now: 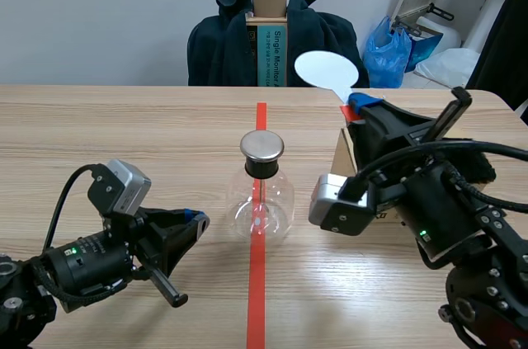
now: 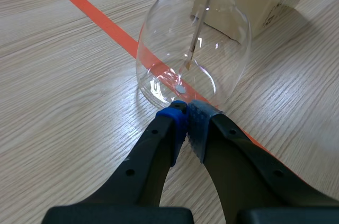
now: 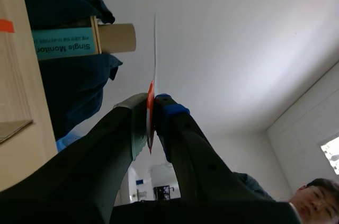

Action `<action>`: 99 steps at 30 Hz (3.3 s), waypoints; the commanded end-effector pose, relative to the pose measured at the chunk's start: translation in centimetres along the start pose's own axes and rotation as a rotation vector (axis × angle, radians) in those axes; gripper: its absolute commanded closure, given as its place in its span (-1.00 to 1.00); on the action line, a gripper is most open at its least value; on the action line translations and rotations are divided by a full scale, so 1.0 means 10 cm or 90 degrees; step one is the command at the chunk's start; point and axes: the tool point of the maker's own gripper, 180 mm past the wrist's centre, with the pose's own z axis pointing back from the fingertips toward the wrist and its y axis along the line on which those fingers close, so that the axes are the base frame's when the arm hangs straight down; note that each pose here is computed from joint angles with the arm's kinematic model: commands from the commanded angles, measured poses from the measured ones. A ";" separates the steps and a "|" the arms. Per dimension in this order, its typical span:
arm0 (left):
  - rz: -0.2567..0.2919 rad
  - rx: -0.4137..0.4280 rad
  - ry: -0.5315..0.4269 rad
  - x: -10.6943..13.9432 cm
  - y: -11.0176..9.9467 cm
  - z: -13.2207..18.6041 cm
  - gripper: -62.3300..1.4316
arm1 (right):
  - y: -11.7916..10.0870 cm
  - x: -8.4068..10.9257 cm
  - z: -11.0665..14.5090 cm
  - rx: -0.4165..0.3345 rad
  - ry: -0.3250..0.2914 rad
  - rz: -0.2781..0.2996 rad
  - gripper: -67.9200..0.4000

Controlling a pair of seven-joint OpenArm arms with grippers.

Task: Do the electroscope experiment.
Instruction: 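Bring the plate to the electroscope and point at the metal foil, then move the plate toward and away from the electroscope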

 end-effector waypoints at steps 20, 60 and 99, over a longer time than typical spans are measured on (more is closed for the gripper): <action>0.006 -0.009 -0.046 0.18 -0.09 -0.08 0.86 | 0.24 0.01 -0.07 0.049 0.023 -0.016 0.97; -0.006 -0.013 -0.037 0.15 -0.10 -0.08 0.86 | 0.28 0.56 0.02 0.061 -0.158 -0.026 0.97; -0.007 -0.009 -0.038 0.16 -0.09 -0.08 0.86 | 0.28 0.34 -0.02 0.057 -0.077 -0.019 0.97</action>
